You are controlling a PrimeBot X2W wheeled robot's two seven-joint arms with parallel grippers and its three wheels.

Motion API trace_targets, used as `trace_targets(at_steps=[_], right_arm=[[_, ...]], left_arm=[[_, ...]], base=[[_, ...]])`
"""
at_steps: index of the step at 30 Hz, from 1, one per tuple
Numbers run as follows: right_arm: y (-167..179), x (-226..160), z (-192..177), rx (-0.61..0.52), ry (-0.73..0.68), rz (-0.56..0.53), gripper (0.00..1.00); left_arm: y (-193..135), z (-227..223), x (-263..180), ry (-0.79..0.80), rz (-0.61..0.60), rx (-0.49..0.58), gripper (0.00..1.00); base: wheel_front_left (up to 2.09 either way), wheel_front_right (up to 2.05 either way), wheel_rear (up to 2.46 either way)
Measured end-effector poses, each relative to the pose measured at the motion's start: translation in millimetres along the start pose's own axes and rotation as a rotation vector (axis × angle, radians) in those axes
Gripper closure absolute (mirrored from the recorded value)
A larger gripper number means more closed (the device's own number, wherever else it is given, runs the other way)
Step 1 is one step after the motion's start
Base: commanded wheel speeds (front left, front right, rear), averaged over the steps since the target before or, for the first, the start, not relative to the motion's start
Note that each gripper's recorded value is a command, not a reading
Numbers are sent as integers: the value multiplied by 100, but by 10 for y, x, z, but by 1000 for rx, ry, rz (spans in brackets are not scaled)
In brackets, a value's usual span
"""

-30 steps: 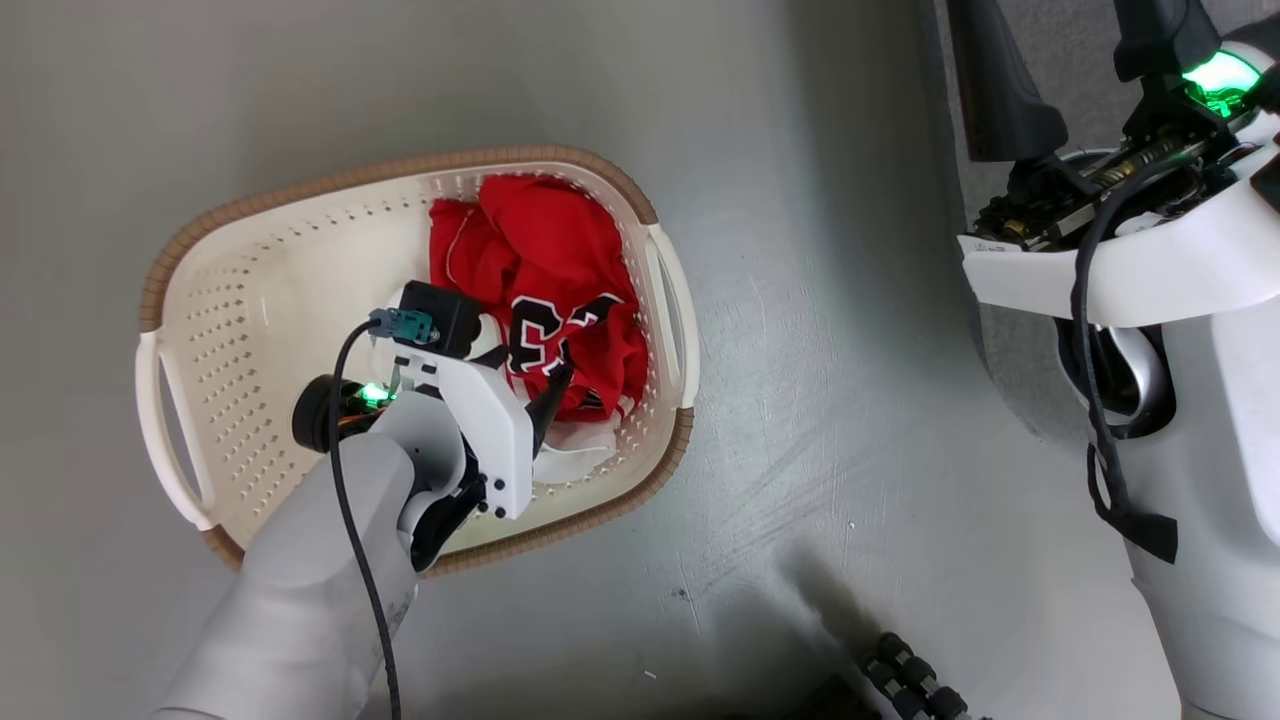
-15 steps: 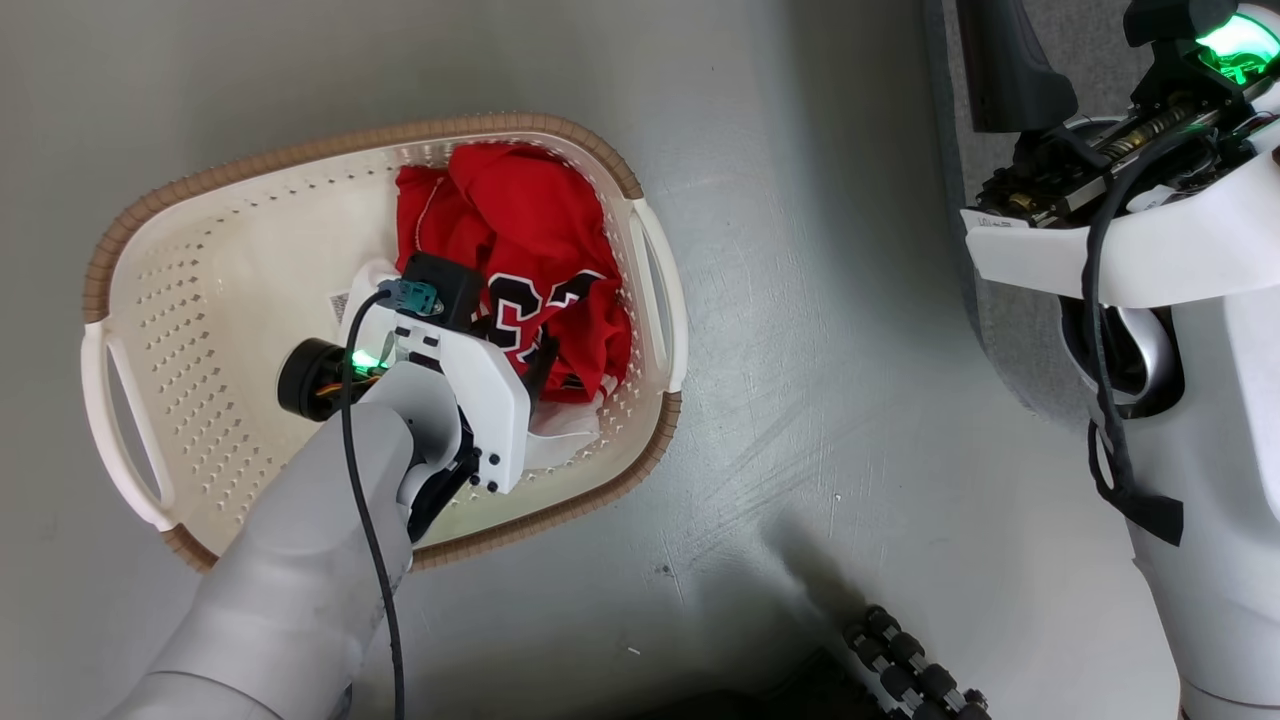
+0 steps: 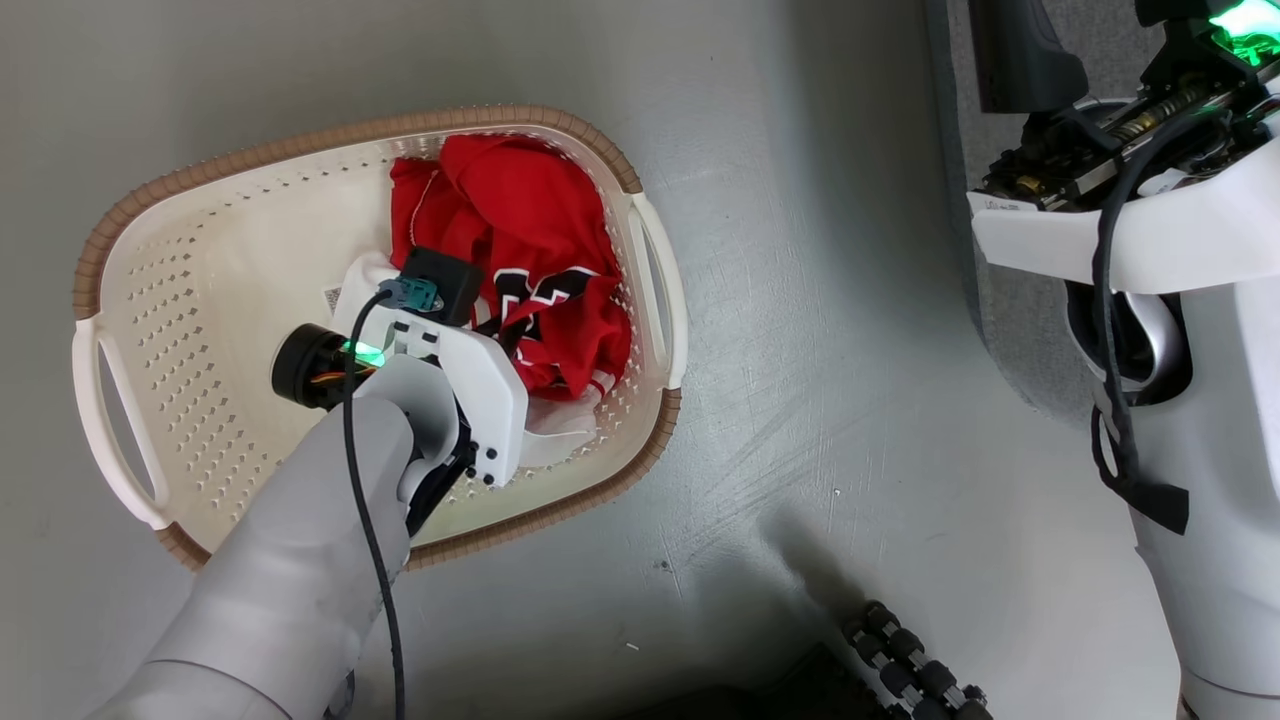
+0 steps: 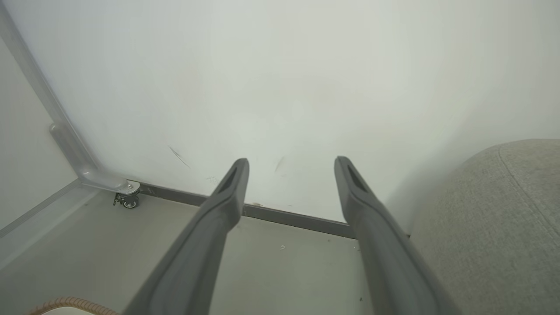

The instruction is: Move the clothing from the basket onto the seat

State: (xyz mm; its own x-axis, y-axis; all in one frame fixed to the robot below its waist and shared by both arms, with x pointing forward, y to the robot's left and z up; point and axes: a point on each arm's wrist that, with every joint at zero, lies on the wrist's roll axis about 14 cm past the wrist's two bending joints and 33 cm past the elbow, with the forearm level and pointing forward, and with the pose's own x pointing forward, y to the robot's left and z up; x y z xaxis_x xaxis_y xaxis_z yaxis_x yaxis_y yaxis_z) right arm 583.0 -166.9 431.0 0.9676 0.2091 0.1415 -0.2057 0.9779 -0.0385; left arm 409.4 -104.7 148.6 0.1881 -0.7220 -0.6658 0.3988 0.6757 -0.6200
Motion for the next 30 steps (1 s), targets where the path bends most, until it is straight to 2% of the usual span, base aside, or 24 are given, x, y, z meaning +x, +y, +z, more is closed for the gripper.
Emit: trace_targets(at_steps=[16,30], right_arm=[[23,68,190,7,-48,2,0],[41,111,508,-12,-105,17,0]], left_arm=[[144,396,-200,-187,53,-62,100],[149,732,-619,-407,95,-109,100]], base=[[0,0,0],[0,0,0]])
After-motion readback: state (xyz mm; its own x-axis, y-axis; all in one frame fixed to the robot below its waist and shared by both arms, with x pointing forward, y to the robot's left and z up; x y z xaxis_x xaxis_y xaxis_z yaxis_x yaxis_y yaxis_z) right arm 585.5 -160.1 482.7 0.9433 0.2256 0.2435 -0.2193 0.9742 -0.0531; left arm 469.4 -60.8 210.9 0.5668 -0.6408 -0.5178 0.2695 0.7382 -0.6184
